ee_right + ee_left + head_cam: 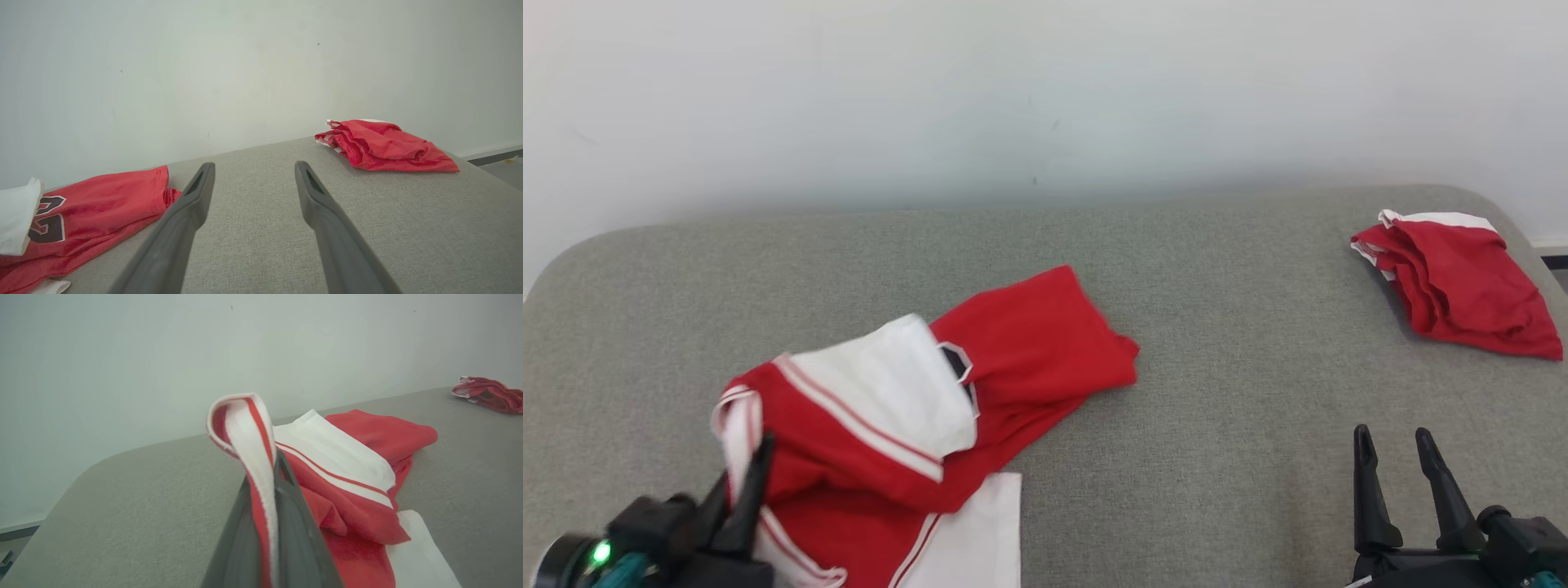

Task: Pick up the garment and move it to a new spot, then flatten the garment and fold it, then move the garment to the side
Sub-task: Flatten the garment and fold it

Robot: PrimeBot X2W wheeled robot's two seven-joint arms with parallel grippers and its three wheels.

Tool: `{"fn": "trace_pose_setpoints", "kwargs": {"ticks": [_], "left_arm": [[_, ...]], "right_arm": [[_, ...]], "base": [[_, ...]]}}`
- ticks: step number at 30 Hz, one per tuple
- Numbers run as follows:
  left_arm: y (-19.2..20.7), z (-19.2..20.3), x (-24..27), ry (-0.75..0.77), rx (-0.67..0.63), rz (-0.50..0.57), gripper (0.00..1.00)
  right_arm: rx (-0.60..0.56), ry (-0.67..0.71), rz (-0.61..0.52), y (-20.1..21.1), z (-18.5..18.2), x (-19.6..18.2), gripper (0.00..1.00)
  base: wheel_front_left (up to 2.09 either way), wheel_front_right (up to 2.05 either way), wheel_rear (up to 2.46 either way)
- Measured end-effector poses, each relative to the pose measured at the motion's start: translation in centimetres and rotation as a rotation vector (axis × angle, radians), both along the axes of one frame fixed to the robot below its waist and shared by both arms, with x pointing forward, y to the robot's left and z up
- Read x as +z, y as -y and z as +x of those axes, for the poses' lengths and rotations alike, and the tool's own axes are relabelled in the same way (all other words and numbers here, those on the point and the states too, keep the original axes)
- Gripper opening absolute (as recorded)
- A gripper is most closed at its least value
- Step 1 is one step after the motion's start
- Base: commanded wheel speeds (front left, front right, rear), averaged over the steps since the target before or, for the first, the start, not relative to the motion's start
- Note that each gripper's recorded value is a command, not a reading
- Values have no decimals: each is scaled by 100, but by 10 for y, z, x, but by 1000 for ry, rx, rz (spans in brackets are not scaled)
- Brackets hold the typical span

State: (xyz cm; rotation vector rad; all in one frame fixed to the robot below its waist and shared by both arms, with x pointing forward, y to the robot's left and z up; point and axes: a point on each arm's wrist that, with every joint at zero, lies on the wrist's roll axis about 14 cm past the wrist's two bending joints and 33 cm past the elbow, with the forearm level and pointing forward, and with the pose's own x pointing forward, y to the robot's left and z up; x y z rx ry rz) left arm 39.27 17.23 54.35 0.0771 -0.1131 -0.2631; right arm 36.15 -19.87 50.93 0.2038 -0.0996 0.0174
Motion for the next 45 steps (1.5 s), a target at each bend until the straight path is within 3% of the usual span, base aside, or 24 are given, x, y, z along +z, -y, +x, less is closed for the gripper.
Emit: {"fn": "trace_pose_setpoints", "kwargs": {"ticks": [9,10,11,15,21,26,32,38,45], "left_arm": [[-59,-30,-64,-185,213,-57,0],[-61,-31,-71,-207,225,-66,25],[-61,-33,-77,-225,228,-58,100],[-74,-30,-81,-229,292,-71,100],[-83,-16,-18,-18,337,-100,100],[-63,-18,13,91,291,-123,100],[-36,-26,4,75,240,-150,100],[-35,-28,-3,59,237,-158,100],[-40,-31,0,73,257,-166,100]], "right_arm": [[-2,-35,-4,3,-6,-11,100],[-7,-36,-2,5,-6,-11,100],[-12,-38,-3,7,-7,-12,100],[-28,-41,-7,13,-10,-12,100],[-30,-37,-10,15,-10,-11,100],[-12,-35,-8,8,-9,-11,100],[23,-48,-7,-3,-7,-15,100],[172,-92,-37,-43,-3,-28,100],[371,-115,-117,-96,29,-33,100]], "base": [[0,0,0],[0,0,0],[0,0,0],[0,0,0],[0,0,0],[0,0,0],[0,0,0],[0,0,0],[0,0,0]]}}
